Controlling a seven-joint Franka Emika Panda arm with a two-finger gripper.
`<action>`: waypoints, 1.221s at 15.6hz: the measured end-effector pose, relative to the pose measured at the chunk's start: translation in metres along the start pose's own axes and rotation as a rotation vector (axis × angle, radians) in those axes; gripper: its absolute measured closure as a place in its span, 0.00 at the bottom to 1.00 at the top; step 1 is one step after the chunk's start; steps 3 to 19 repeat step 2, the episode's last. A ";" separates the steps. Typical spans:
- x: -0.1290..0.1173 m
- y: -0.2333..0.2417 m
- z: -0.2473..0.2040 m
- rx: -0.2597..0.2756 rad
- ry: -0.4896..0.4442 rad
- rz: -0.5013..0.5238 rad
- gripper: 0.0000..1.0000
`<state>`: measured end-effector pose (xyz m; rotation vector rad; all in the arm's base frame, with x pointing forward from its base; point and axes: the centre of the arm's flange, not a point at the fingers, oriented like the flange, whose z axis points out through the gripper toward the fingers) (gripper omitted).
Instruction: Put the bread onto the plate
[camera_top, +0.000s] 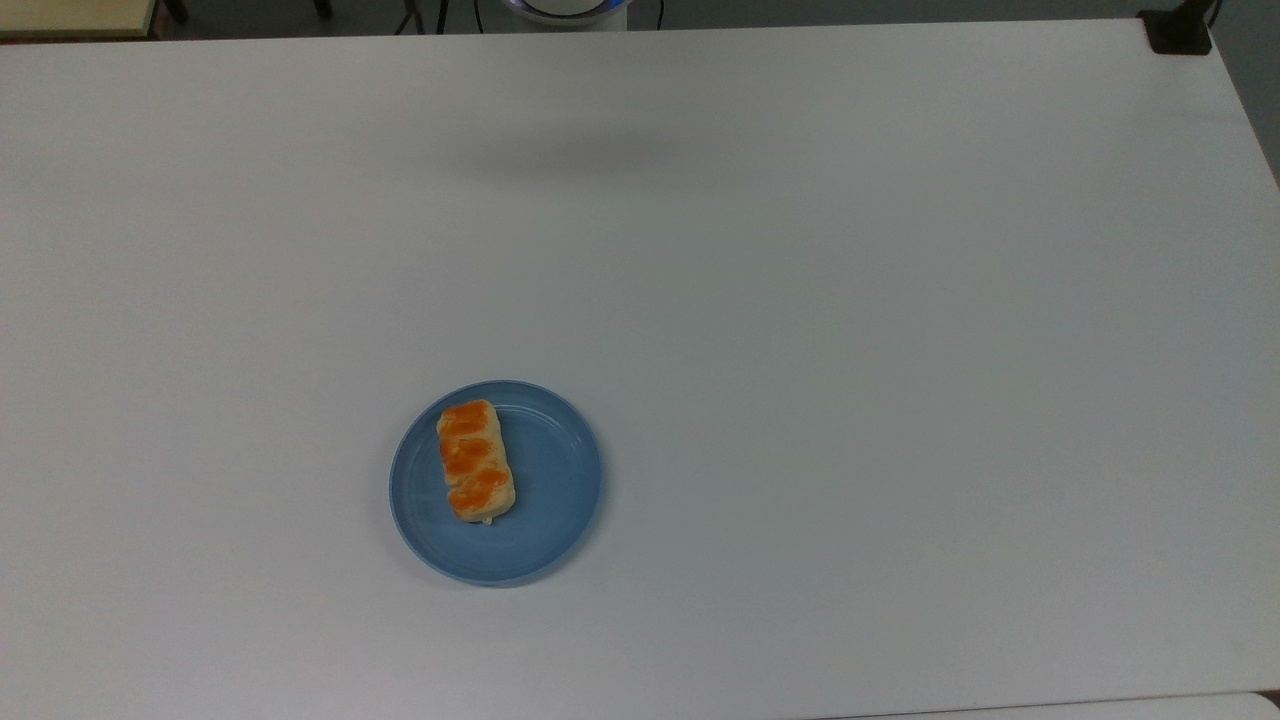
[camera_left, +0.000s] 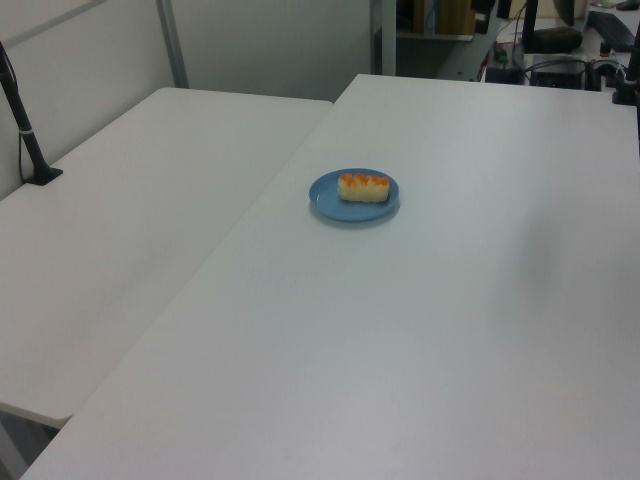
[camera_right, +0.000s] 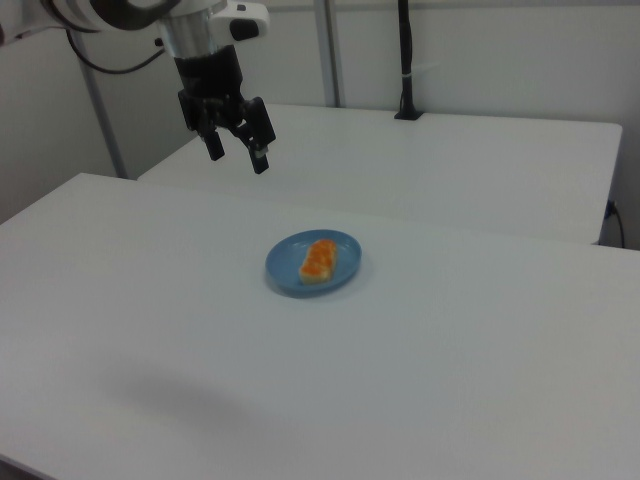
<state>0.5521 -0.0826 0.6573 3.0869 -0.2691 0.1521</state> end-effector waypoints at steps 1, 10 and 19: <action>0.001 -0.002 0.003 0.000 0.004 -0.027 0.00; 0.001 -0.002 0.004 0.000 0.005 -0.048 0.00; 0.001 -0.002 0.004 0.000 0.005 -0.048 0.00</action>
